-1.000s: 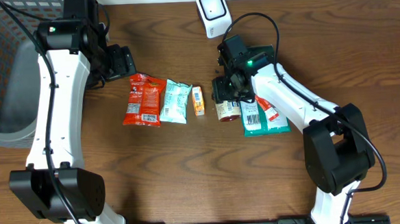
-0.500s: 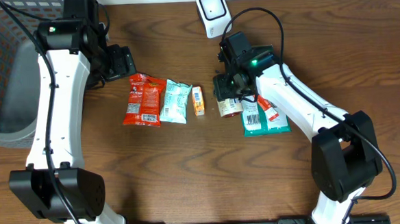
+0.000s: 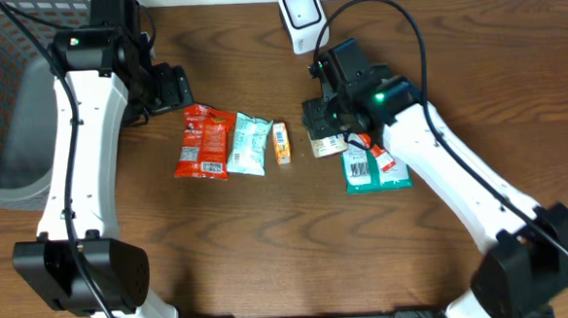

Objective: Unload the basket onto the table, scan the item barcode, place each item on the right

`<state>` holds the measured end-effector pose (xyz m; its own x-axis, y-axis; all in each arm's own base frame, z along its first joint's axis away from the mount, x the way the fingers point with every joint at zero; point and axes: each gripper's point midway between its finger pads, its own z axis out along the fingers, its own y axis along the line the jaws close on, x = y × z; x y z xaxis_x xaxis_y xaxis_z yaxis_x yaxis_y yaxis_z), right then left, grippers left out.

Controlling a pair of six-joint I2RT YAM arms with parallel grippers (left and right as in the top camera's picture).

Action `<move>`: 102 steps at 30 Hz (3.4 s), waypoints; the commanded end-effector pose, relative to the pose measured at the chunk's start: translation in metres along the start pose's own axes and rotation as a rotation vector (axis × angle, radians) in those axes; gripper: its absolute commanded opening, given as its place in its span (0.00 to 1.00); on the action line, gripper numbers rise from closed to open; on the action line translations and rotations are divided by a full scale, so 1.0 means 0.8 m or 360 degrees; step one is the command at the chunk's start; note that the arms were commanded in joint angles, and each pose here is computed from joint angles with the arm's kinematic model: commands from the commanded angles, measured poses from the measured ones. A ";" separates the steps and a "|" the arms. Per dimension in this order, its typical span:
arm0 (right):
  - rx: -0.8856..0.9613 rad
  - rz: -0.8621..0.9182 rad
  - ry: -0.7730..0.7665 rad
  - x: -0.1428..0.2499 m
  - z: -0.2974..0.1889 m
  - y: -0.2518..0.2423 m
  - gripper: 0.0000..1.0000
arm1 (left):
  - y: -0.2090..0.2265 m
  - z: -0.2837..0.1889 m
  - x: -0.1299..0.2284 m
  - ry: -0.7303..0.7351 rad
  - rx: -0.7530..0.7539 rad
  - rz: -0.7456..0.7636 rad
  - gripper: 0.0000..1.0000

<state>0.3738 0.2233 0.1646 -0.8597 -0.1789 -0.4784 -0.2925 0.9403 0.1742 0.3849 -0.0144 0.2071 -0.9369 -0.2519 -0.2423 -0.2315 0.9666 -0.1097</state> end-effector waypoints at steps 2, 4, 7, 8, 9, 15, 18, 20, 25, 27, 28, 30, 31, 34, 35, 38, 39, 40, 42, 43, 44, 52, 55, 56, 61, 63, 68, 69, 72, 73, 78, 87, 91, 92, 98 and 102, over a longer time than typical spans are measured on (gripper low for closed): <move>-0.0003 -0.0062 -0.0101 -0.003 -0.032 0.011 0.41 | 0.005 0.001 0.000 0.0000 -0.0033 -0.0001 0.89; -0.0024 -0.0075 -0.0157 -0.003 -0.043 0.017 0.41 | 0.005 0.001 0.000 0.0000 -0.0033 -0.0001 0.89; -0.0061 -0.0064 -0.0266 -0.002 -0.055 0.019 0.41 | 0.005 0.001 0.000 0.0000 -0.0033 -0.0001 0.89; -0.0074 -0.0048 -0.0306 0.000 -0.059 0.018 0.42 | 0.005 0.001 0.000 0.0000 -0.0033 -0.0001 0.89; -0.0087 -0.0042 -0.0345 0.003 -0.062 0.017 0.42 | 0.005 0.001 0.000 0.0000 -0.0033 -0.0001 0.89; -0.0229 -0.0036 -0.0767 0.014 -0.080 0.015 0.44 | 0.005 0.001 0.000 0.0001 -0.0033 -0.0001 0.89; -0.0267 -0.0022 -0.0917 0.020 -0.070 0.010 0.44 | 0.005 0.001 0.000 0.0000 -0.0033 -0.0001 0.89; -0.0294 0.0024 -0.0950 0.027 -0.052 0.008 0.42 | 0.005 0.001 0.000 0.0000 -0.0033 -0.0001 0.89; -0.0205 0.0008 -0.1023 0.023 -0.010 -0.005 0.37 | 0.005 0.001 0.000 0.0000 -0.0033 -0.0001 0.89; -0.0149 -0.0063 -0.1068 0.015 0.006 -0.009 0.34 | 0.005 0.001 0.000 0.0000 -0.0033 -0.0001 0.89; -0.0142 -0.0108 -0.1095 0.010 0.013 -0.007 0.33 | 0.005 0.001 0.000 0.0000 -0.0033 -0.0001 0.89; -0.0134 -0.0174 -0.1164 0.000 0.027 -0.004 0.32 | 0.005 0.001 0.000 0.0000 -0.0033 -0.0001 0.89; -0.0132 -0.0200 -0.1202 -0.004 0.034 -0.003 0.32 | 0.005 0.001 0.000 0.0000 -0.0033 -0.0001 0.89; -0.0134 -0.0240 -0.1290 -0.013 0.049 -0.001 0.32 | 0.005 0.001 0.000 0.0000 -0.0033 -0.0001 0.89; -0.0139 -0.0239 -0.1310 -0.014 0.053 0.000 0.32 | 0.005 0.001 0.000 0.0000 -0.0033 -0.0001 0.89; -0.0118 -0.0298 -0.1333 -0.010 0.077 -0.002 0.33 | 0.005 0.001 0.000 0.0000 -0.0033 -0.0001 0.89; -0.0106 -0.0319 -0.1326 -0.008 0.083 -0.003 0.33 | 0.005 0.001 0.000 0.0000 -0.0033 -0.0001 0.89; -0.0087 -0.0339 -0.1315 -0.005 0.090 -0.005 0.33 | 0.005 0.001 0.000 0.0000 -0.0033 -0.0001 0.89; -0.0042 -0.0349 -0.1297 0.000 0.101 -0.012 0.34 | 0.005 0.001 0.000 0.0000 -0.0033 -0.0001 0.89; -0.0027 -0.0344 -0.1294 0.001 0.104 -0.014 0.34 | 0.005 0.001 0.000 0.0000 -0.0033 -0.0001 0.89; -0.0015 -0.0340 -0.1288 0.002 0.106 -0.016 0.34 | 0.005 0.001 0.000 0.0000 -0.0033 -0.0001 0.89; -0.0020 -0.0338 -0.1287 0.003 0.107 -0.015 0.55 | 0.005 0.001 0.000 0.0000 -0.0033 -0.0001 0.89; -0.0028 -0.0333 -0.1287 0.003 0.108 -0.015 0.72 | 0.005 0.001 0.000 0.0000 -0.0033 -0.0001 0.89; -0.0034 -0.0330 -0.1287 0.003 0.107 -0.014 0.76 | 0.005 0.001 0.000 0.0000 -0.0033 -0.0001 0.89; -0.0071 -0.0306 -0.1281 0.004 0.108 -0.011 0.83 | 0.005 0.001 0.000 0.0000 -0.0033 -0.0001 0.89; -0.0076 -0.0307 -0.1281 0.004 0.108 -0.010 0.86 | 0.005 0.001 0.000 0.0000 -0.0033 -0.0001 0.89; -0.0088 -0.0301 -0.1354 -0.011 0.081 -0.006 0.87 | 0.005 0.001 0.000 0.0000 -0.0033 -0.0001 0.89; -0.0092 -0.0300 -0.1373 -0.016 0.071 -0.004 0.87 | 0.005 0.001 0.000 0.0000 -0.0033 -0.0001 0.89; -0.0091 -0.0294 -0.1404 -0.028 0.035 -0.001 0.87 | 0.005 0.001 0.000 0.0000 -0.0033 -0.0001 0.89; -0.0086 -0.0291 -0.1403 -0.031 0.023 -0.002 0.87 | 0.005 0.001 0.000 0.0000 -0.0033 -0.0001 0.89; -0.0016 -0.0264 -0.1210 -0.048 -0.029 -0.011 0.84 | 0.005 0.001 0.000 0.0000 -0.0033 -0.0001 0.89; 0.0077 0.0095 -0.0657 -0.089 -0.132 -0.020 0.99 | 0.005 0.001 0.000 0.0000 -0.0033 -0.0001 0.89; 0.0105 0.0222 -0.0527 -0.096 -0.155 -0.023 0.99 | 0.005 0.001 0.000 0.0000 -0.0033 -0.0001 0.89; 0.0115 0.0240 -0.0486 -0.095 -0.154 -0.023 0.99 | 0.005 0.001 0.000 0.0000 -0.0033 -0.0001 0.89; 0.0089 0.0277 -0.0139 -0.066 -0.105 -0.015 0.99 | 0.005 0.001 0.000 0.0000 -0.0033 -0.0001 0.89; 0.0040 0.0285 0.0110 -0.037 -0.056 -0.007 0.99 | 0.005 0.001 0.000 0.0000 -0.0033 -0.0001 0.89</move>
<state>0.3828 0.1972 0.2377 -0.8861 -0.0363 -0.4622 -0.1293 0.9767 0.1713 0.3849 -0.0139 0.2070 -0.9368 -0.2520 -0.2427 -0.2324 0.9668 -0.1067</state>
